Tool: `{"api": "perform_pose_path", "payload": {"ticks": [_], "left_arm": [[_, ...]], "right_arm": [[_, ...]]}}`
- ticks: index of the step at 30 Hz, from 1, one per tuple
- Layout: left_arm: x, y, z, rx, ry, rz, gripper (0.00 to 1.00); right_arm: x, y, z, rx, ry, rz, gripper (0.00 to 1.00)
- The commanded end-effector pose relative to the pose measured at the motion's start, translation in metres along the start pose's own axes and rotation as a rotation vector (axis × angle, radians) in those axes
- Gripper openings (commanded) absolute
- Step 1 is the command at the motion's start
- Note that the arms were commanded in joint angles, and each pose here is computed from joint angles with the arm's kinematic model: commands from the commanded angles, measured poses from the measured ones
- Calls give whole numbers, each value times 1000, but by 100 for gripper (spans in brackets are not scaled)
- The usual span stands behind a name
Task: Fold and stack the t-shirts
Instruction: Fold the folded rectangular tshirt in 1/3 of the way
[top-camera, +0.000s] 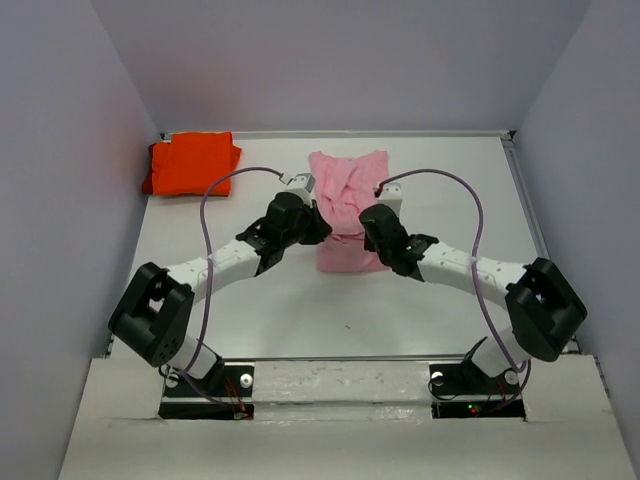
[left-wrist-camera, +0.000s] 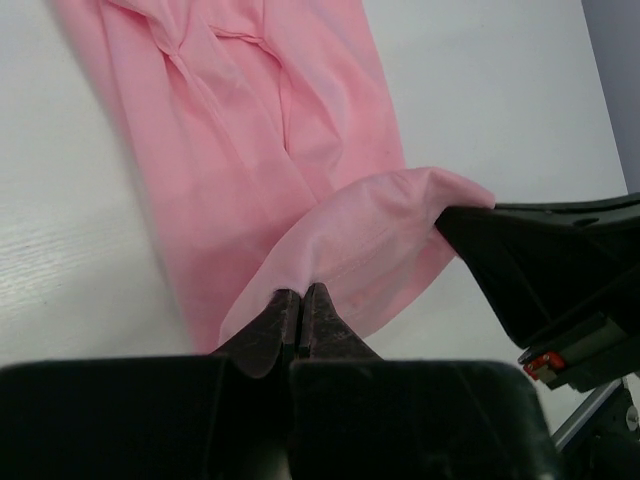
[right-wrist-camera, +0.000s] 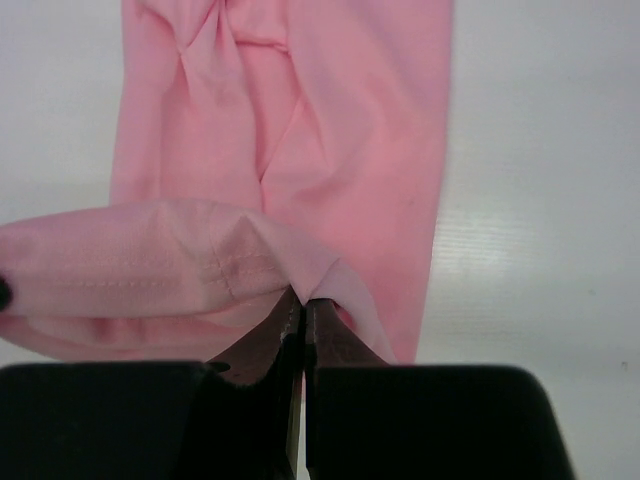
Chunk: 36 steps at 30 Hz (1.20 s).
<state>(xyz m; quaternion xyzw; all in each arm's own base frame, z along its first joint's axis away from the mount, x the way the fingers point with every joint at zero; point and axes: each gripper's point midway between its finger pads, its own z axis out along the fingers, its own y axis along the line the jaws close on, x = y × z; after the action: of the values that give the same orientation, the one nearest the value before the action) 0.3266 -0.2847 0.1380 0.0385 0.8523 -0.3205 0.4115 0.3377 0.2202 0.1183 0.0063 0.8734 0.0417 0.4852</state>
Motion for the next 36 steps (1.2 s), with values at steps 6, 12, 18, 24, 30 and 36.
{"api": "perform_pose_path", "payload": {"ticks": [6,12,18,24,30,36], "left_arm": [[-32,-1,16,17,-58,44,0],[-27,21,38,-27,-30,42,0],[-31,31,64,-37,-14,30,0],[-58,21,79,-12,-42,38,0],[-80,17,95,-18,-34,59,0],[-92,26,112,-32,-26,56,0]], "right_arm": [[-69,-2,30,49,-164,3,0],[-62,-5,58,79,-138,-21,0],[-59,-4,77,99,-129,-21,0],[-78,-9,79,118,-168,-10,0],[-96,-16,85,152,-203,-8,0],[-94,-19,109,207,-196,-40,0]]}}
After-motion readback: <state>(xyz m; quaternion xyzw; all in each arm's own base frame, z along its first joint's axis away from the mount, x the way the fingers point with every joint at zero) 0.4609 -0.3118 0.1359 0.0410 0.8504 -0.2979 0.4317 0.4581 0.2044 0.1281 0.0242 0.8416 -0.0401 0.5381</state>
